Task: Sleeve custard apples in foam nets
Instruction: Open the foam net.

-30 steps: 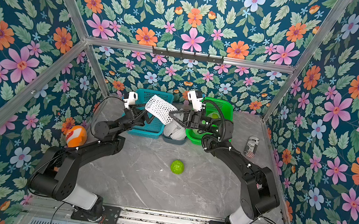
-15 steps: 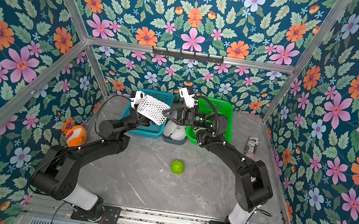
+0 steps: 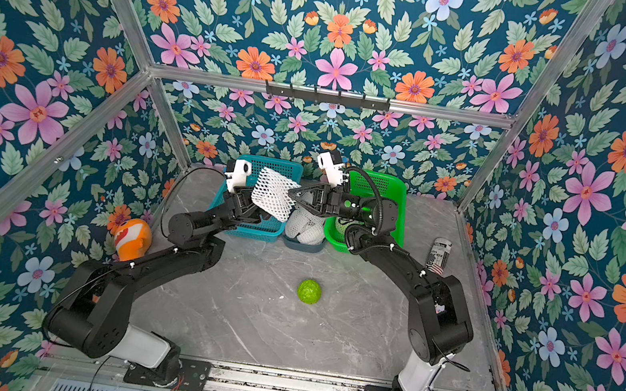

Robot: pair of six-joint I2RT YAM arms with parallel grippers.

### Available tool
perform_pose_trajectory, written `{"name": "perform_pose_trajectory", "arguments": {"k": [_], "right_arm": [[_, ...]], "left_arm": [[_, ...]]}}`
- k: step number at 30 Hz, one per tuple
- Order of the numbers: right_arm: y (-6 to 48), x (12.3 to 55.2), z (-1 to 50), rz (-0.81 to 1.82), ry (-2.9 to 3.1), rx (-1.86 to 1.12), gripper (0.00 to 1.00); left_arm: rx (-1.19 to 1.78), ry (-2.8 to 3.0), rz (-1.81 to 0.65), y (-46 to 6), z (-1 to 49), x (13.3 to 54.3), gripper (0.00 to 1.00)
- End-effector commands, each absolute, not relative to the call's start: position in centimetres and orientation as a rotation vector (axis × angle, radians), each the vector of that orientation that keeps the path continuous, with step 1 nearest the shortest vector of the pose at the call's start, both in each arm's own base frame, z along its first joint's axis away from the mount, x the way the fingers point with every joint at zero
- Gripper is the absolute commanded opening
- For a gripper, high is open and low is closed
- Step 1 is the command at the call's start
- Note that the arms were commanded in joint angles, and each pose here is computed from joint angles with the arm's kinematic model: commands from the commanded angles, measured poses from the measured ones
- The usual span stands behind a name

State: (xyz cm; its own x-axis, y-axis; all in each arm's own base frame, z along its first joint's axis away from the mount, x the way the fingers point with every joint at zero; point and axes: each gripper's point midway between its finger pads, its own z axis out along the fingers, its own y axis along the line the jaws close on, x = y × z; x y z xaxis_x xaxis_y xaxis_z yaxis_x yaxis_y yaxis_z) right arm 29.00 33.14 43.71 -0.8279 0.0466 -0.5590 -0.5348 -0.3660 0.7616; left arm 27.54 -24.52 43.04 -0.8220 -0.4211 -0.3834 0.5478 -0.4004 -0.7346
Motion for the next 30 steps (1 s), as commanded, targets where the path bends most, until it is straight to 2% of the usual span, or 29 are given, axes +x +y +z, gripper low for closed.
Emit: {"name": "perform_pose_trajectory", "arguments": {"k": [1,5,14,20,24,28,30], "right_arm": [[32.8,28.5,44.7,2.248,1.452,-0.662,0.00],[33.0,28.8,44.8,2.252,1.449,-0.663,0.00],[33.4,29.3,43.8,2.260,1.472,-0.645,0.00],[32.8,29.7,43.9,2.245,1.463,-0.627,0.00],[32.3,29.9,44.0,2.236,1.463,-0.610,0.00],[31.9,30.2,43.9,2.229,1.466,-0.596,0.00],[31.8,30.2,43.9,2.226,1.466,-0.596,0.00]], "left_arm": [[0.296,1.150,-2.205,-24.1,44.1,25.7,0.67],[0.313,1.163,-2.214,-24.6,43.9,25.6,0.78],[0.302,1.138,-2.210,-24.5,44.2,25.5,0.74],[0.288,1.128,-2.207,-24.2,44.3,25.5,0.59],[0.265,1.147,-2.206,-24.1,43.7,25.8,0.39],[0.240,1.161,-2.204,-23.9,43.1,26.2,0.33],[0.227,1.167,-2.202,-23.8,42.9,26.5,0.26]]}}
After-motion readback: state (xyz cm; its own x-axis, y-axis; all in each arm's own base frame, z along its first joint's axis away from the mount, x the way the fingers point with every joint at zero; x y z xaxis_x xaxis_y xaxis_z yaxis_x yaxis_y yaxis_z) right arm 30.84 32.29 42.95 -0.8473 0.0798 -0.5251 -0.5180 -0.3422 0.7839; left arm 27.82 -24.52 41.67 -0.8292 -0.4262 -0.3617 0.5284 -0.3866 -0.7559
